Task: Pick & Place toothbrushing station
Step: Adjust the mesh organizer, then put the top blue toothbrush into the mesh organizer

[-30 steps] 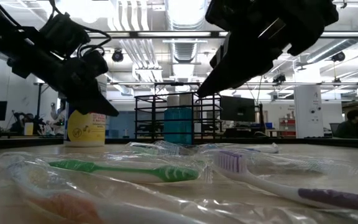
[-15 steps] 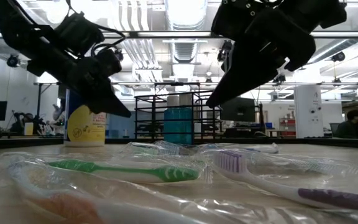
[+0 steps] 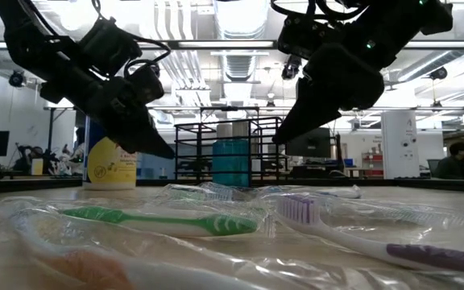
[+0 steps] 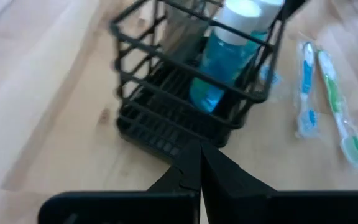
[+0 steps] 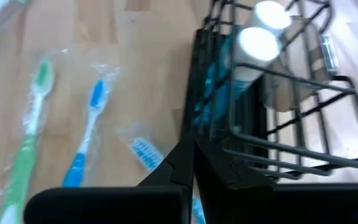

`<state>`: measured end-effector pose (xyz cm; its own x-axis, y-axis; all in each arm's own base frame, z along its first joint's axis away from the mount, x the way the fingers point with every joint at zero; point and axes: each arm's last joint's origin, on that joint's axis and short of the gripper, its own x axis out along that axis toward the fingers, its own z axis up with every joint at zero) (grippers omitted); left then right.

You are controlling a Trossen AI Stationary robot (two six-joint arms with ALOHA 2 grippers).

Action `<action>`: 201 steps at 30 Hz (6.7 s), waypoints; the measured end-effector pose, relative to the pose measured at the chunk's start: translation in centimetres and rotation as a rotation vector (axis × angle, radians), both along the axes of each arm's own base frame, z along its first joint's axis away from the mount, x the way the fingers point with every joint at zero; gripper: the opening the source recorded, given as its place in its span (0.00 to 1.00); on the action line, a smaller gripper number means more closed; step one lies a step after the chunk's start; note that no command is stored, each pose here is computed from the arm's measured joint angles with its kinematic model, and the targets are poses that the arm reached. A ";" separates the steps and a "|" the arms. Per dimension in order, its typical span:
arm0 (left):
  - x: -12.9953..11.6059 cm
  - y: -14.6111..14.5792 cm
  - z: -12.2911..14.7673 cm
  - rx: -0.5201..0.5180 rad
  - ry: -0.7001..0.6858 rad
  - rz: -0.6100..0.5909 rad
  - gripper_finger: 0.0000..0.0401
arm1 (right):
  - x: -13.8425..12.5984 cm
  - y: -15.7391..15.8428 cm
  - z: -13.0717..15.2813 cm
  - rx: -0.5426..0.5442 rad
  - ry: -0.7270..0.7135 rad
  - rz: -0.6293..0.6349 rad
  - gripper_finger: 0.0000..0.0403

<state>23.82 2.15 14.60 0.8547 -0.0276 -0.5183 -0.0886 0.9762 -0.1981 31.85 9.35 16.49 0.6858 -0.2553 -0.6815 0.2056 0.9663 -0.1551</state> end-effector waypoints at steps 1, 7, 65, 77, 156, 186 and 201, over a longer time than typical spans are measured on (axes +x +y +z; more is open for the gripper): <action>0.1 -0.1 -0.1 -0.001 0.004 -0.006 0.00 | 0.0 -0.1 0.0 -0.005 -0.002 -0.006 0.02; 0.7 -0.7 0.0 0.001 0.006 -0.027 0.00 | -0.1 -0.2 -0.1 -0.003 0.008 -0.030 0.02; 0.7 -2.8 4.0 0.063 -0.085 -0.172 0.01 | -1.0 -1.5 1.7 -0.008 0.021 -0.134 0.02; -0.1 -2.7 2.5 0.074 0.030 -0.135 0.00 | -4.0 0.9 4.4 0.037 0.093 -0.131 0.02; -0.1 0.2 2.7 0.158 0.013 0.006 0.01 | -3.8 -4.3 2.6 0.103 0.077 -0.132 0.02; -14.2 -2.0 9.3 0.255 -0.561 -0.029 0.02 | -14.7 -1.9 10.0 0.022 -0.532 0.207 0.20; -13.5 -1.4 4.3 0.361 -0.570 0.184 0.37 | -15.7 -2.8 4.8 0.077 -0.455 0.166 0.41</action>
